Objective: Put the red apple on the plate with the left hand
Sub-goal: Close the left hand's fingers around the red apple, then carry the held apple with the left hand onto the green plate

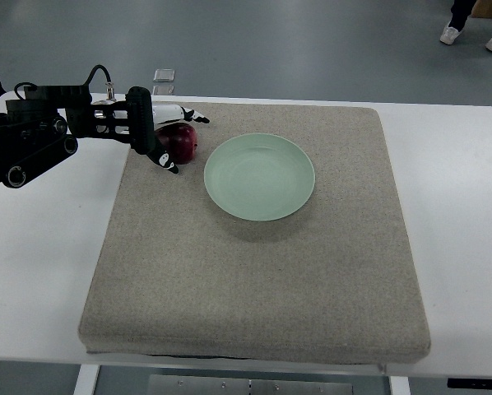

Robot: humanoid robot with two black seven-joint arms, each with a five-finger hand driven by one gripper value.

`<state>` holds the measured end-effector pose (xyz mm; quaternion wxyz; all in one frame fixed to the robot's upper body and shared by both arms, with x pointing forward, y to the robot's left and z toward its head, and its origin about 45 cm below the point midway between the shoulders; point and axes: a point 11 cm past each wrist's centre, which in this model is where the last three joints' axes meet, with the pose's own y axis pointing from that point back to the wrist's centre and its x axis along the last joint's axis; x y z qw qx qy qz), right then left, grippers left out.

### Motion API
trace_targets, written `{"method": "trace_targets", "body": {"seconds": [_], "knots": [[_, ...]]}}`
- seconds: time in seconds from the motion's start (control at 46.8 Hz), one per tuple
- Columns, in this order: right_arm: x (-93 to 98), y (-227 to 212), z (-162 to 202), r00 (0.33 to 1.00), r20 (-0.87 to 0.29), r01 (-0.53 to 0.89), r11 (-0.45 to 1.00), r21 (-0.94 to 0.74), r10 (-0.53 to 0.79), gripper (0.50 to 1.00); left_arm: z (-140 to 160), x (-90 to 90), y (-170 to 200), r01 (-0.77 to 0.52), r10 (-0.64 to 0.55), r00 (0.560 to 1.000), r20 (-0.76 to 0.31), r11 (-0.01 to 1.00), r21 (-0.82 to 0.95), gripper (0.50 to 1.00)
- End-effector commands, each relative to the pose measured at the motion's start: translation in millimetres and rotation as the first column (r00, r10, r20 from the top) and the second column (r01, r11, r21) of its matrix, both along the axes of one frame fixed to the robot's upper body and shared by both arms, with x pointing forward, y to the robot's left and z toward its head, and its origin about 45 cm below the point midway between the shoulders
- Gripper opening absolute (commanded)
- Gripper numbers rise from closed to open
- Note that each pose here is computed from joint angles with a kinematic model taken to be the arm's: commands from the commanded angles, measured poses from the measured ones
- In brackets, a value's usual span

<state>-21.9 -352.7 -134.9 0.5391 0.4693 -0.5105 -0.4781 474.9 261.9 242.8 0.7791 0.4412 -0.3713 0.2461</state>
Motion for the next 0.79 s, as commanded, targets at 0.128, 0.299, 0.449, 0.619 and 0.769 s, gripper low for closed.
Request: {"method": "trace_targets", "body": {"seconds": [0.128, 0.299, 0.449, 0.619, 0.769], "knots": [[0.0, 0.0, 0.0, 1.0, 0.0, 0.0, 1.0, 0.0, 0.0, 0.932, -3.0, 0.0, 0.3, 0.001, -0.001, 1.0, 0.008, 1.0, 0.014, 0.969], [0.2, 0.0, 0.0, 1.0, 0.001, 0.0, 1.0, 0.0, 0.0, 0.93, -0.8, 2.0, 0.2, -0.004, 0.003, 0.999, 0.039, 1.0, 0.012, 0.934], [0.0, 0.0, 0.0, 1.0, 0.0, 0.0, 1.0, 0.0, 0.0, 0.93, -2.0, 1.6, -0.3, 0.0, -0.001, 0.999, 0.04, 1.0, 0.019, 0.859], [0.0, 0.0, 0.0, 1.0, 0.0, 0.0, 1.0, 0.0, 0.0, 0.932, -8.1, -0.8, 2.6, 0.028, -0.032, 0.999, 0.044, 0.996, 0.09, 0.733], [0.0, 0.0, 0.0, 1.0, 0.0, 0.0, 1.0, 0.0, 0.0, 0.93, -7.6, -0.3, 2.2, 0.031, -0.036, 0.998, 0.048, 0.995, 0.097, 0.632]]}}
